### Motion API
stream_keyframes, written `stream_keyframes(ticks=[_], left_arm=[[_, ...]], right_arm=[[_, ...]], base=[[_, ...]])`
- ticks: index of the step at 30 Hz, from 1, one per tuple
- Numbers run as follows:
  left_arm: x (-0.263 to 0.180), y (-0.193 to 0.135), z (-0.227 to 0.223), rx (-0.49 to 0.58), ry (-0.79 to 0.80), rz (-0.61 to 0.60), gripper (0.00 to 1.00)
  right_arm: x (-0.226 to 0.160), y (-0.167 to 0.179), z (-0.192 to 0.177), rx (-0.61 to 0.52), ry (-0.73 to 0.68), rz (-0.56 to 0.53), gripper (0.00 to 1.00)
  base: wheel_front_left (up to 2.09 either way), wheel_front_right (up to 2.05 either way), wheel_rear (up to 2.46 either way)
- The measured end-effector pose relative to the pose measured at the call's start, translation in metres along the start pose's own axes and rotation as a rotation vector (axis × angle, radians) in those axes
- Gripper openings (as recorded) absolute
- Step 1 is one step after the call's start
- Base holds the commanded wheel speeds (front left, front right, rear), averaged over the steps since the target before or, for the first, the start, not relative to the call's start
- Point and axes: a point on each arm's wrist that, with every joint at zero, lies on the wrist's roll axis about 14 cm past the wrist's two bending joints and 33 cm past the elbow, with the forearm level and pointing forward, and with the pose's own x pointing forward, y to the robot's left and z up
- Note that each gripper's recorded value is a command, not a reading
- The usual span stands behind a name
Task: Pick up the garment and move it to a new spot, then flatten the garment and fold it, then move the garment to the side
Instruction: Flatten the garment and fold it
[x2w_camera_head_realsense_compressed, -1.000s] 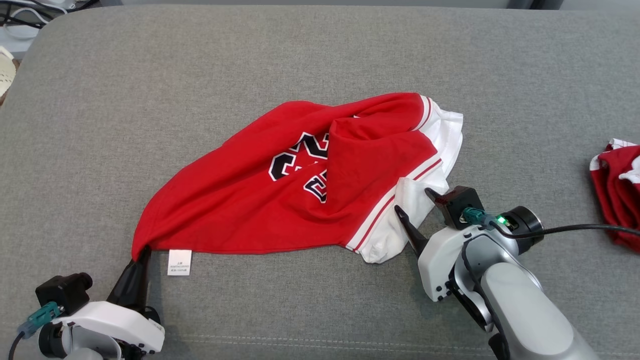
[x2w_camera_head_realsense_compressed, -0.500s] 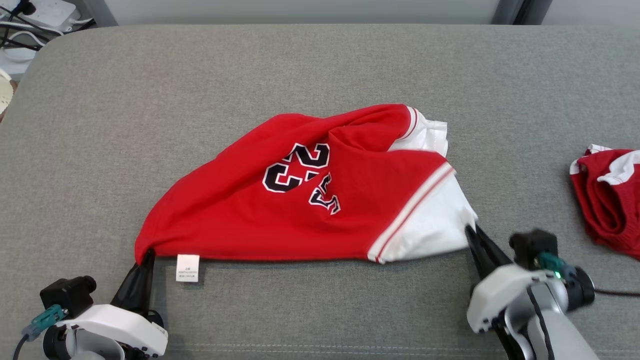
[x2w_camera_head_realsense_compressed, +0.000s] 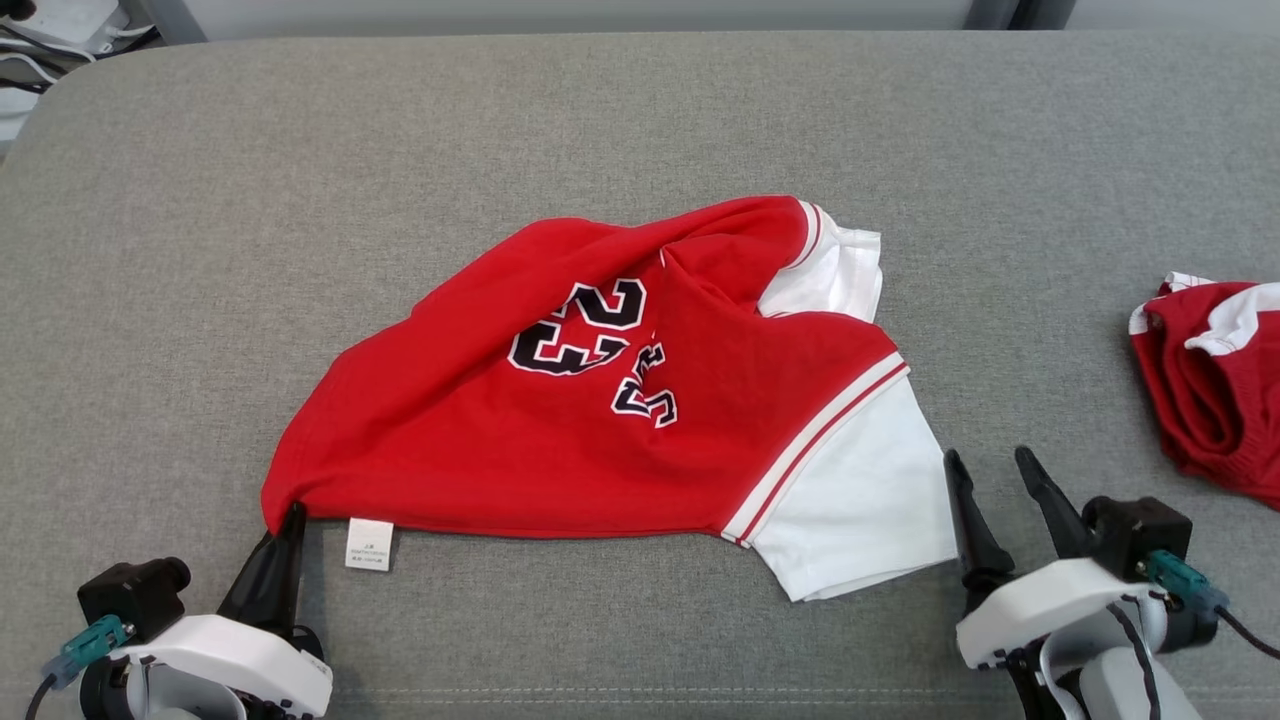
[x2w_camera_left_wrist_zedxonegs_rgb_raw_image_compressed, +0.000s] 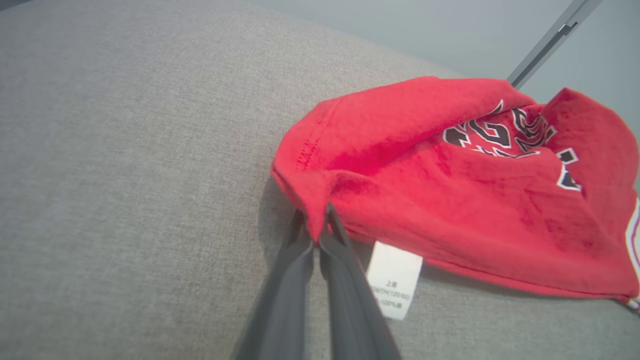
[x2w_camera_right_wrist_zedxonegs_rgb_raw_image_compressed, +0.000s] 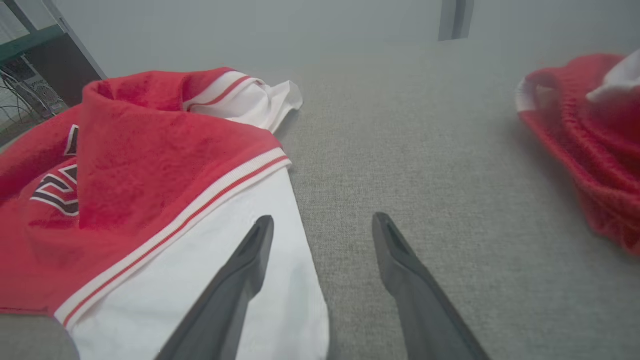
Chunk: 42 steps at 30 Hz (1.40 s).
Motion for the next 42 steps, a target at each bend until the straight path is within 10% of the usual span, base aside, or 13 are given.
stream_keyframes(ticks=[20,23,27,36,42], left_arm=[[0.003,-0.010,-0.001,0.017,0.006,-0.034,0.00],[0.003,-0.010,-0.002,0.016,0.009,-0.033,0.00],[0.001,-0.008,-0.002,0.016,0.009,-0.028,0.00],[-0.004,-0.007,0.007,0.008,-0.019,-0.025,0.00],[-0.009,-0.013,0.027,-0.005,-0.072,-0.052,0.00]], right_arm=[[-0.017,0.005,-0.037,0.137,0.082,-0.014,1.00],[-0.016,0.006,-0.038,0.146,0.082,-0.012,0.42],[-0.014,0.009,-0.039,0.145,0.089,-0.002,0.00],[-0.009,0.021,-0.017,0.174,0.025,0.032,0.00],[0.000,0.050,0.072,0.190,-0.231,0.140,0.00]], base=[[0.00,0.00,0.00],[0.00,0.00,0.00],[0.00,0.00,0.00],[0.00,0.00,0.00],[0.00,0.00,0.00]])
